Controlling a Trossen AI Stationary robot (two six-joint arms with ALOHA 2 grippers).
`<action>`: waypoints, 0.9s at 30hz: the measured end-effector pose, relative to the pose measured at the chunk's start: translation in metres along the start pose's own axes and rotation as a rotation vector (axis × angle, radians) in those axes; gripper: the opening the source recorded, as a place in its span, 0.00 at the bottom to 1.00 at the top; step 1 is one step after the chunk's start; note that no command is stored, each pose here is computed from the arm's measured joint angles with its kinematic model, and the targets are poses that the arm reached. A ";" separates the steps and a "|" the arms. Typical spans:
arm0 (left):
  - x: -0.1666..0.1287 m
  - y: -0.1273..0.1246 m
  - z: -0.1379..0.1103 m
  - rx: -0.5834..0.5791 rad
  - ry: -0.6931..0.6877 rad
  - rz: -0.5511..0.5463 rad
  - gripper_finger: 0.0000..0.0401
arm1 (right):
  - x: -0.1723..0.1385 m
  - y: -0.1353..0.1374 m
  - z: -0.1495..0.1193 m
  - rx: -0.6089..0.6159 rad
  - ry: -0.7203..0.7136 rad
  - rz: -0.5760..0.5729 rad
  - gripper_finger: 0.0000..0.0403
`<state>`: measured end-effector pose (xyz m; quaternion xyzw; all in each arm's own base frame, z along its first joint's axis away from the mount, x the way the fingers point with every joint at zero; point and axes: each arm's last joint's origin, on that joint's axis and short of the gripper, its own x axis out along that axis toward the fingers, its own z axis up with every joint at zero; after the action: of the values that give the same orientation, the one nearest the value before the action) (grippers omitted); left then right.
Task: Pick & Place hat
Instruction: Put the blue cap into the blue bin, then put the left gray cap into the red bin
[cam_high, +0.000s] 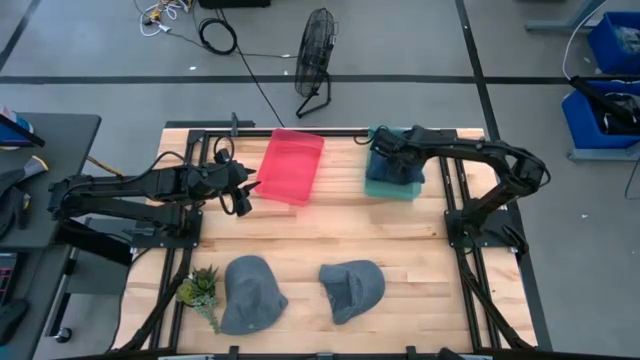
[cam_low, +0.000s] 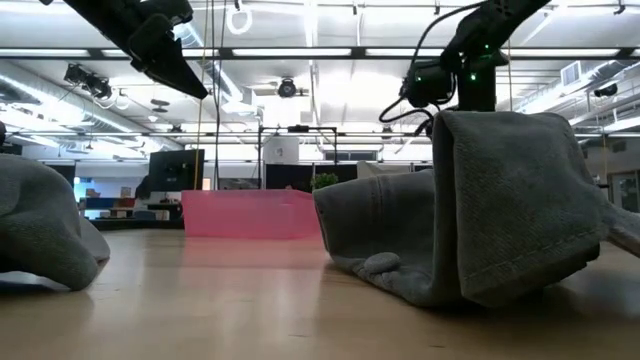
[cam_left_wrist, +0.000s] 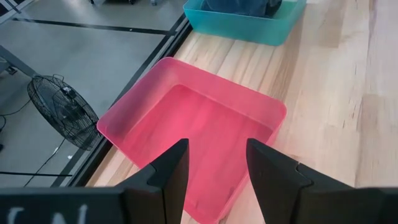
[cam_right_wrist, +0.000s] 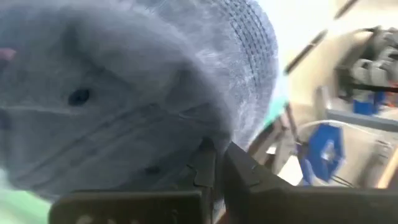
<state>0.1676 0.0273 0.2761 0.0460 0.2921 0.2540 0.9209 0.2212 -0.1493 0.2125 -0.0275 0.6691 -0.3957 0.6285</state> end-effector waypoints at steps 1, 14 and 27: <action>0.000 0.000 0.000 0.000 0.000 0.000 0.41 | 0.001 -0.002 0.000 0.003 0.003 -0.030 0.04; 0.000 0.000 0.000 -0.007 0.000 0.000 0.41 | 0.004 -0.003 0.013 0.110 -0.109 0.167 0.30; 0.000 0.000 0.000 -0.008 -0.001 0.000 0.41 | -0.070 -0.007 0.025 0.139 -0.124 0.260 0.35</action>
<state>0.1676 0.0273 0.2762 0.0425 0.2908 0.2554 0.9211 0.2545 -0.1289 0.2763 0.0784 0.5978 -0.3540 0.7149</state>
